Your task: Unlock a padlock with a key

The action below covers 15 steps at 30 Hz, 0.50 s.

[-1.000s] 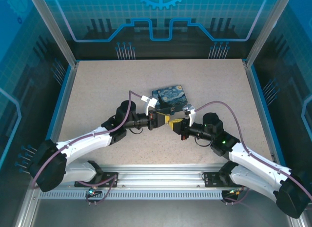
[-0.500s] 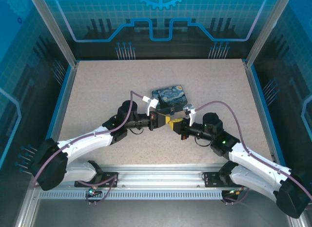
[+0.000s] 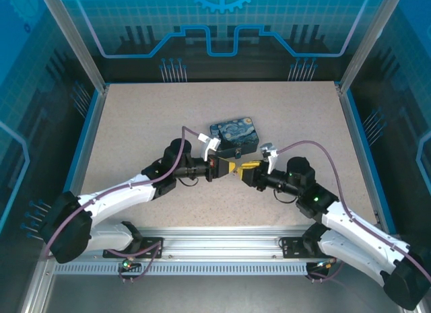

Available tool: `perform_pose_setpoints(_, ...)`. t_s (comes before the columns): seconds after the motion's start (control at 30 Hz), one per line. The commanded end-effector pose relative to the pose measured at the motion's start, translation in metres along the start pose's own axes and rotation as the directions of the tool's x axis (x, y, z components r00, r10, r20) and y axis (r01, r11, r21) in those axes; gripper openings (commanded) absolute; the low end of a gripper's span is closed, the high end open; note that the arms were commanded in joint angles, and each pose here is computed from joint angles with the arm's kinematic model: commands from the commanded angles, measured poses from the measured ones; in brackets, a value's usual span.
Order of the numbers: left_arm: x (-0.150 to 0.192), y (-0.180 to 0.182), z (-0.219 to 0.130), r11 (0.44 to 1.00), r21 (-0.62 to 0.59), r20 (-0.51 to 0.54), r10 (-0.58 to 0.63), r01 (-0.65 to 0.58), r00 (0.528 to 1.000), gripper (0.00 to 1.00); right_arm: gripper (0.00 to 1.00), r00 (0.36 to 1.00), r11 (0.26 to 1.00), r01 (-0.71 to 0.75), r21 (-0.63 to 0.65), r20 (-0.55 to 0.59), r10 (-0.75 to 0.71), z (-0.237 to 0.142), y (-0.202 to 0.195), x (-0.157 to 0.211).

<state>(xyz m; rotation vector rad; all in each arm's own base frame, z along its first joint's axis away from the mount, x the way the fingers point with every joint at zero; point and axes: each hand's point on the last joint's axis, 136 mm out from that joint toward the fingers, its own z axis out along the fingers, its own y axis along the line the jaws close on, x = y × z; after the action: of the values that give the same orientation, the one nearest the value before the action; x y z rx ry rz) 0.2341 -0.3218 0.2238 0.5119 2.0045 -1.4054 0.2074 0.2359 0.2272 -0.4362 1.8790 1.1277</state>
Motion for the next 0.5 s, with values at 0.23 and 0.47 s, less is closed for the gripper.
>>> perform_pose_setpoints(0.23,-0.018,-0.020,-0.006,0.998,0.030,0.049,0.054,-0.055,0.997,0.00,0.42,1.000,0.990,-0.023,-0.137,-0.002,0.023,0.005,0.017,0.001)
perform_pose_setpoints(0.47,-0.019,-0.020,-0.007,0.998,0.030,0.061,0.047,-0.049,0.997,0.00,0.41,0.997,0.987,-0.064,-0.151,-0.052,0.057,0.011,0.016,0.011)
